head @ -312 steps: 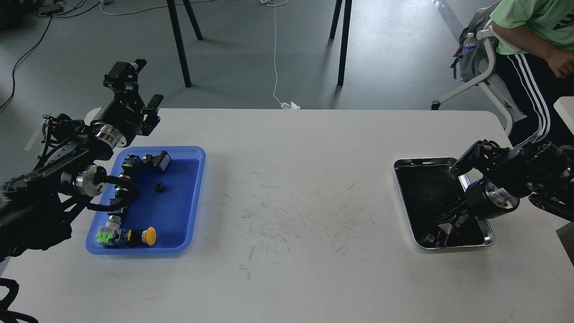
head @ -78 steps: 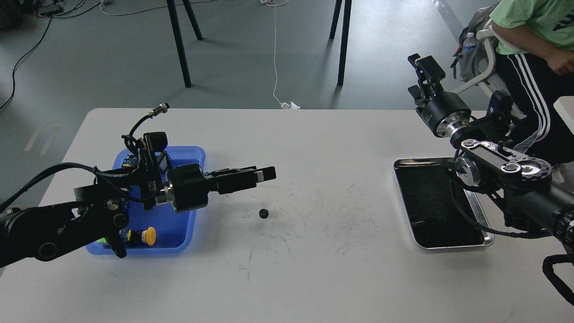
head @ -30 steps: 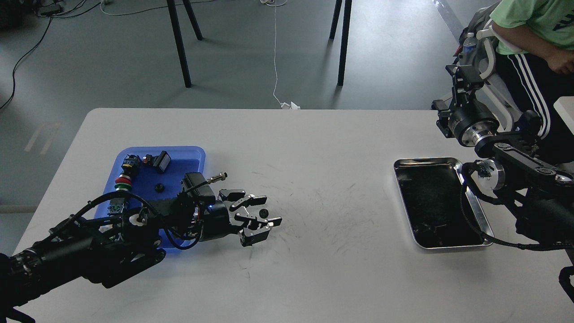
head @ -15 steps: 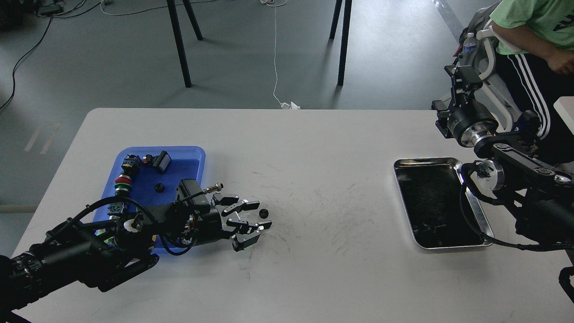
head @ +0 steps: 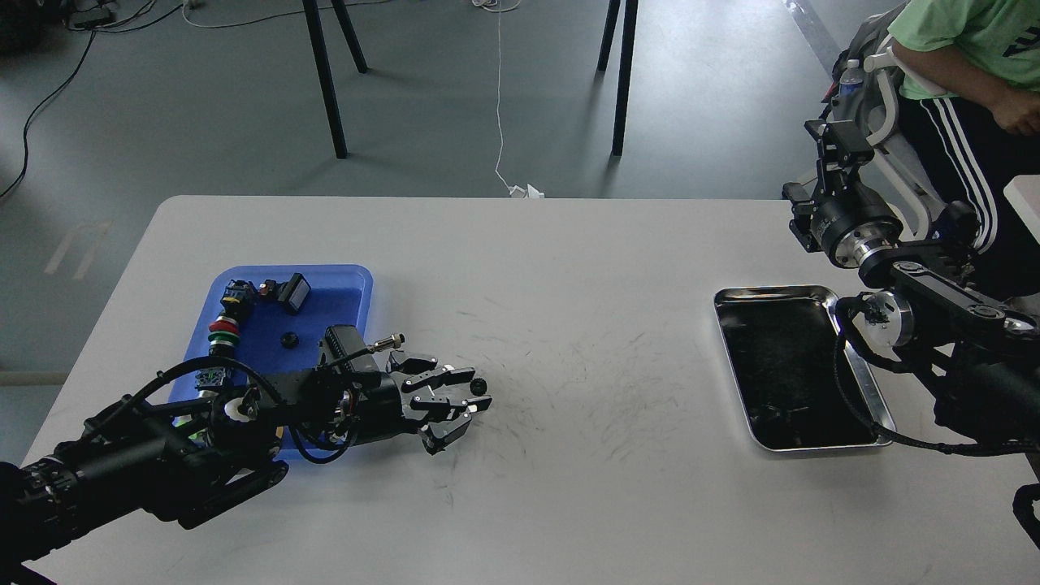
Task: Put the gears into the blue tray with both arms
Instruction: 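Grasp the black part on the table with the left gripper, then carry the black part into the blue tray with the left gripper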
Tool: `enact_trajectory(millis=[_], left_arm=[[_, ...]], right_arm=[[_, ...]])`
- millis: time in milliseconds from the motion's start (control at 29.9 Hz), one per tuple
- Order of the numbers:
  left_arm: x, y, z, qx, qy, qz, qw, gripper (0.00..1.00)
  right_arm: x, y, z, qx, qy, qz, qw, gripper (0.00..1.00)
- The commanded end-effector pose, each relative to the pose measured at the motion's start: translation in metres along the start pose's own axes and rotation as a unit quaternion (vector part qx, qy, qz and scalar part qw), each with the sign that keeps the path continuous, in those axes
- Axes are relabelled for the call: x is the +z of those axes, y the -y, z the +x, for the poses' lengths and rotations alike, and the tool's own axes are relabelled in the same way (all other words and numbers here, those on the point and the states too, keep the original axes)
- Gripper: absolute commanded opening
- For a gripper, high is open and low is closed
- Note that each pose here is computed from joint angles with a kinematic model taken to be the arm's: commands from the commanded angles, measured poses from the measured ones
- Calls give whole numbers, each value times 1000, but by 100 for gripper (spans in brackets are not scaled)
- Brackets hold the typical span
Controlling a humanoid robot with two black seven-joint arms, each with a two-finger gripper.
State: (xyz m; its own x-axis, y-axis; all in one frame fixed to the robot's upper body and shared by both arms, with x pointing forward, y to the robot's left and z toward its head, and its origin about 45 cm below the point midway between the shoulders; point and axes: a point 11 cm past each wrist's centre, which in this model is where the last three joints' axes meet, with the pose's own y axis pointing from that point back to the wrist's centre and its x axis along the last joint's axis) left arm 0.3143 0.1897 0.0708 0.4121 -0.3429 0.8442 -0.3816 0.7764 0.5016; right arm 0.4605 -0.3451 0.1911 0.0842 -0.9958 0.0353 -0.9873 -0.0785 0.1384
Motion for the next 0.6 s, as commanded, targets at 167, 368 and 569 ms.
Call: enact_trajectory(millis=[167, 368, 569], left_arm=[[4, 7, -3, -1, -5, -3, 1000, 32], [1, 5, -11, -8, -9, 5, 1000, 22], [-1, 4, -19, -15, -15, 12, 1000, 16]], right_arm=[[0, 0, -1, -2, -2, 0, 1000, 97], [0, 0, -1, -2, -2, 0, 1000, 97], [3, -2, 0, -2, -3, -3, 1000, 97]])
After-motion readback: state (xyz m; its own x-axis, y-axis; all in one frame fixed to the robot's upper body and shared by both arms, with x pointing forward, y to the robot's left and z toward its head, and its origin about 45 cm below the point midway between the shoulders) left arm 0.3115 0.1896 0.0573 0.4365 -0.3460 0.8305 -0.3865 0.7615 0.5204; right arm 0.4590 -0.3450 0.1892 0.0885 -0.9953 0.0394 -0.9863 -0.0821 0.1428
